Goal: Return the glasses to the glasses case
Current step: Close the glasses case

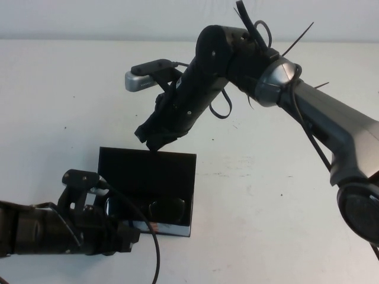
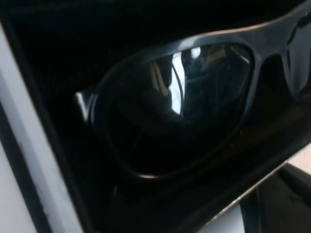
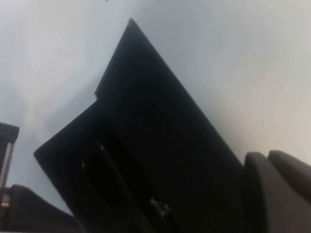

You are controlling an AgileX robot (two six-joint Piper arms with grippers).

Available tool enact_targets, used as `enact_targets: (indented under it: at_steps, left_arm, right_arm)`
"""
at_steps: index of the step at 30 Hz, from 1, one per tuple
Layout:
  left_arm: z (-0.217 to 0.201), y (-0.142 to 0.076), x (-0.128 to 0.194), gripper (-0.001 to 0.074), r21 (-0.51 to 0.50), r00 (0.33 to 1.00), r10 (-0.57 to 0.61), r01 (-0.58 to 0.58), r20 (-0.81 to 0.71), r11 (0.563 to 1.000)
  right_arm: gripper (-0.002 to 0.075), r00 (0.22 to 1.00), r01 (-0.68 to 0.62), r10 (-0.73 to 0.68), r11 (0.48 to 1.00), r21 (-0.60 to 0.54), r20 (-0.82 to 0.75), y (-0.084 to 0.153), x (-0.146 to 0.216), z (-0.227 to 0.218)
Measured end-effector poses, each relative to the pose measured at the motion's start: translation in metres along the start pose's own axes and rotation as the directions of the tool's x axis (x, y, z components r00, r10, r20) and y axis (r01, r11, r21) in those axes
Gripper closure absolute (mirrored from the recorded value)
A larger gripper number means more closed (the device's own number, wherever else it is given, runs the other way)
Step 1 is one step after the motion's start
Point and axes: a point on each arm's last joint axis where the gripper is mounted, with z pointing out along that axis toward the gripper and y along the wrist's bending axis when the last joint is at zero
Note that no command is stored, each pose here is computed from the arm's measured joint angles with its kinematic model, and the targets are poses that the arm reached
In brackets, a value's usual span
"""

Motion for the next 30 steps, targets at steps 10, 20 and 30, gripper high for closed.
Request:
enact_targets:
  at_steps: [10, 20, 30]
  left_arm:
    - [0.000, 0.000, 0.000, 0.0735, 0.005, 1.000, 0.014, -0.014, 0.001, 1.000]
    - [0.000, 0.000, 0.000, 0.0735, 0.005, 1.000, 0.016, -0.016, 0.002, 1.000]
    - [0.000, 0.000, 0.000, 0.0735, 0.005, 1.000, 0.016, -0.016, 0.002, 1.000]
  right_arm:
    - [0.0737, 0.992, 0.018, -0.027, 0.997, 0.072, 0.121, -0.006, -0.013, 0.000]
    - [0.0737, 1.000, 0.005, -0.007, 0.997, 0.072, 0.028, -0.020, -0.001, 0.032]
    - [0.0737, 1.000, -0.002, 0.002, 1.000, -0.004, -0.025, -0.008, 0.000, 0.018]
